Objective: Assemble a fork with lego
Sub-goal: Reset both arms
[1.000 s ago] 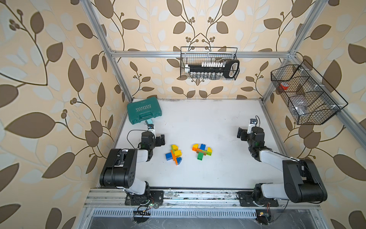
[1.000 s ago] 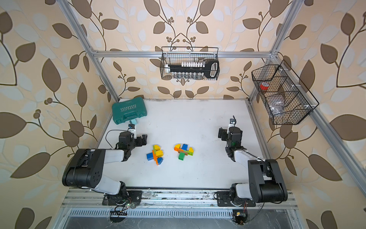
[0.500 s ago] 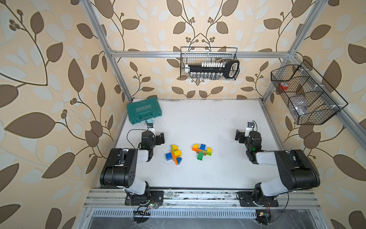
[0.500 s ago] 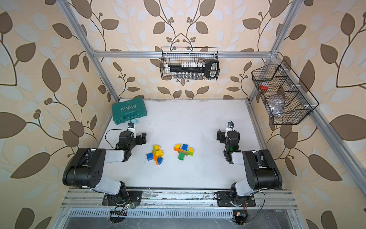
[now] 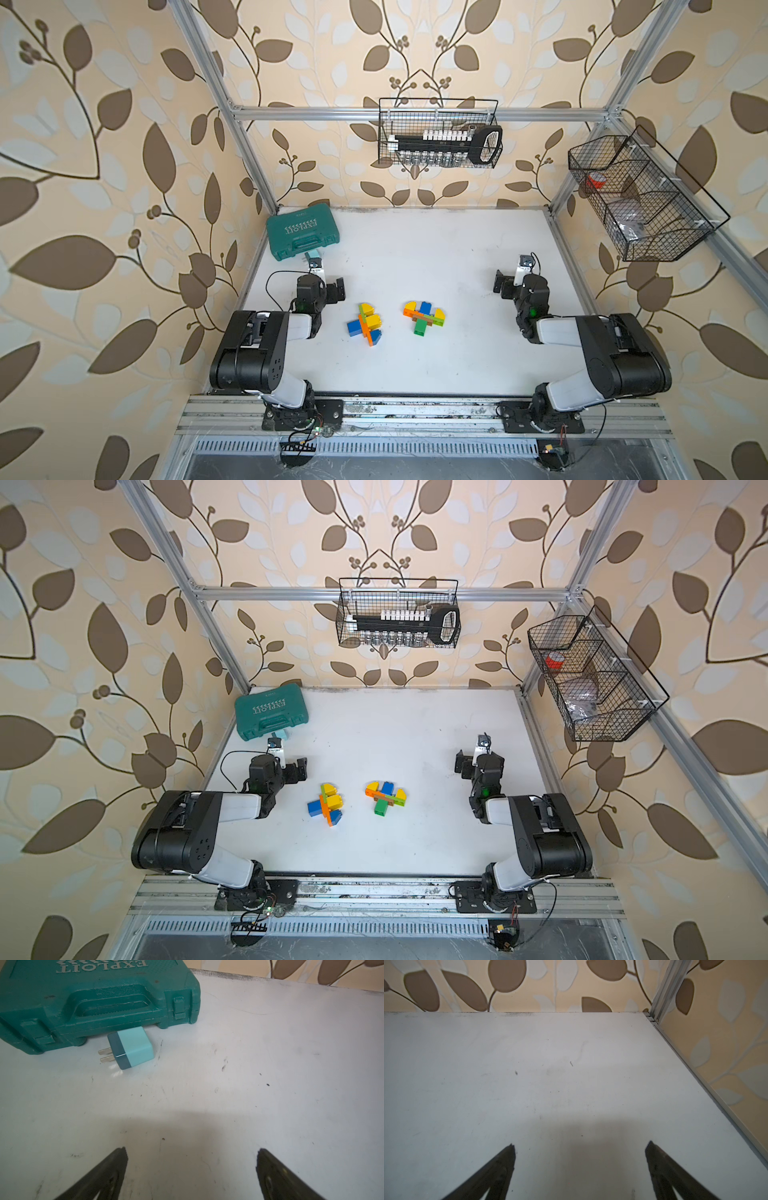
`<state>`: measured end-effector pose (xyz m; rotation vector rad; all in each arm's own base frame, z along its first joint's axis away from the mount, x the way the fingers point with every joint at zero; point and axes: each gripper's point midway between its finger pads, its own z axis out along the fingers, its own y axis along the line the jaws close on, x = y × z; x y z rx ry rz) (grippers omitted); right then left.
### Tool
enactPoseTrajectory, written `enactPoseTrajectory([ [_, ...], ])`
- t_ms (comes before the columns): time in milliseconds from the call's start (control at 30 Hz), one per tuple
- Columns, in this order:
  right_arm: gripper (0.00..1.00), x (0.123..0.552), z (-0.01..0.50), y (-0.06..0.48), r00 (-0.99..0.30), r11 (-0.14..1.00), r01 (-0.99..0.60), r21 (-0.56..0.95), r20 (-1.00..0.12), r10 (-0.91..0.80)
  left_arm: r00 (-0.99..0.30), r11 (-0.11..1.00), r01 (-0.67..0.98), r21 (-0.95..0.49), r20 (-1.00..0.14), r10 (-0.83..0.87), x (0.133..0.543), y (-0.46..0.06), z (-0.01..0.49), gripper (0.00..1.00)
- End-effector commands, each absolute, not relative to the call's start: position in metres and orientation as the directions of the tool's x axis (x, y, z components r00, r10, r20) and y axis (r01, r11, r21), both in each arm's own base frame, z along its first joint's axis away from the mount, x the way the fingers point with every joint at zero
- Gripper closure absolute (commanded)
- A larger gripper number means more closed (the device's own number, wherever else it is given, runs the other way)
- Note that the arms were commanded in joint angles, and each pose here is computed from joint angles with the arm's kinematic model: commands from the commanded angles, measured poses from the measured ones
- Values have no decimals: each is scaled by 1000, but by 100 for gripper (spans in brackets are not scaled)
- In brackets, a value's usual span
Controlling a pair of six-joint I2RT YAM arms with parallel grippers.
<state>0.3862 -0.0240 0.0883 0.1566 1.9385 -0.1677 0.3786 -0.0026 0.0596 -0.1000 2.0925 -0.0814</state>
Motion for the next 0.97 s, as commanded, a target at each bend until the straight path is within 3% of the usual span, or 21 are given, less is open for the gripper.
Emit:
enactPoseTrajectory([
  [0, 0, 386, 92, -25, -349, 981, 192, -36, -937, 34, -447, 996, -35, -83, -890, -90, 385, 0, 75, 1],
  [133, 1, 373, 100, -31, -283, 973, 232, -21, -958, 47, -338, 987, -129, -96, -931, -135, 368, 16, 85, 1],
  [267, 1, 369, 100, -40, -261, 962, 272, 2, -962, 76, -371, 970, -228, -85, -913, -168, 373, 31, 80, 1],
  [333, 1, 384, 92, -34, -350, 970, 241, -36, -935, 53, -427, 980, -194, -38, -897, -120, 383, 22, 74, 1],
  [933, 0, 383, 94, -31, -336, 971, 236, -43, -941, 40, -408, 985, -171, -24, -908, -92, 379, 15, 79, 1],
])
